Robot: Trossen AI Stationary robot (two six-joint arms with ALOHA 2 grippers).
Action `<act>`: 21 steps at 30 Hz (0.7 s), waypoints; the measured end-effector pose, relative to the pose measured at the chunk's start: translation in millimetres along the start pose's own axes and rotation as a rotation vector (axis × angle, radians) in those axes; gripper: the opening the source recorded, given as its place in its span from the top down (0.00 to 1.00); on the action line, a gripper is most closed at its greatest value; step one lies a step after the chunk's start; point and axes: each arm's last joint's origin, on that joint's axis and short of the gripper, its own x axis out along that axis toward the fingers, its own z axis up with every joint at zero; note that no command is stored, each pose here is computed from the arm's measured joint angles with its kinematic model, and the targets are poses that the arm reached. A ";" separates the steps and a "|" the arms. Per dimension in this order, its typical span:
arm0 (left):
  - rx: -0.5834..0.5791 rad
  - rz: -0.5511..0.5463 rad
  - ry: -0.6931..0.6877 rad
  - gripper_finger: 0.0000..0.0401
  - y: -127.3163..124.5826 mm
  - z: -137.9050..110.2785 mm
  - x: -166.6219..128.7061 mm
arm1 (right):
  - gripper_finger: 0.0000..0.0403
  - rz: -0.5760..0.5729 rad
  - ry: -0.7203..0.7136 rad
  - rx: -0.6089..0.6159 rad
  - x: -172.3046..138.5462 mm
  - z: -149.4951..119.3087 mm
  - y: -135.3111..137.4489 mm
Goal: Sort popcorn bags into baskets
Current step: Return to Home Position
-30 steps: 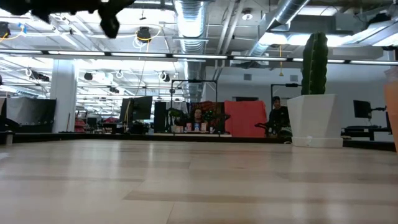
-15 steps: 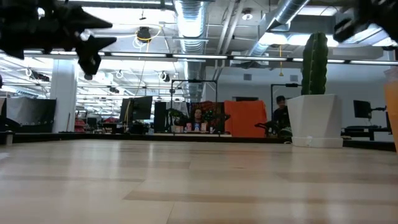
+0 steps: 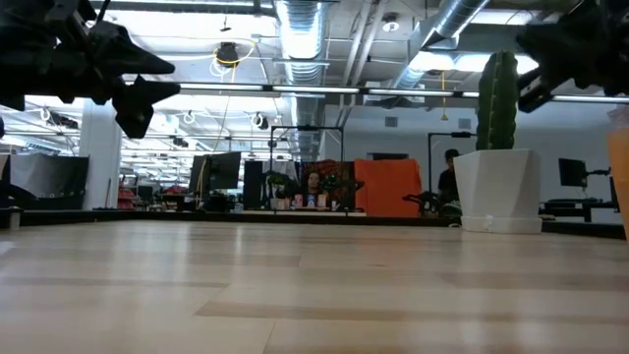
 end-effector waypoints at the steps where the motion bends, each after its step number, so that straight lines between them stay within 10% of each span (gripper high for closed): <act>1: -0.001 -0.002 0.001 0.68 -0.3 -0.2 0.1 | 0.83 -0.012 0.017 0.005 0.0 -1.8 -0.8; 21: -0.166 0.152 0.268 0.68 12.2 -27.6 -4.3 | 0.83 -0.082 0.183 0.059 -2.0 -18.2 -5.9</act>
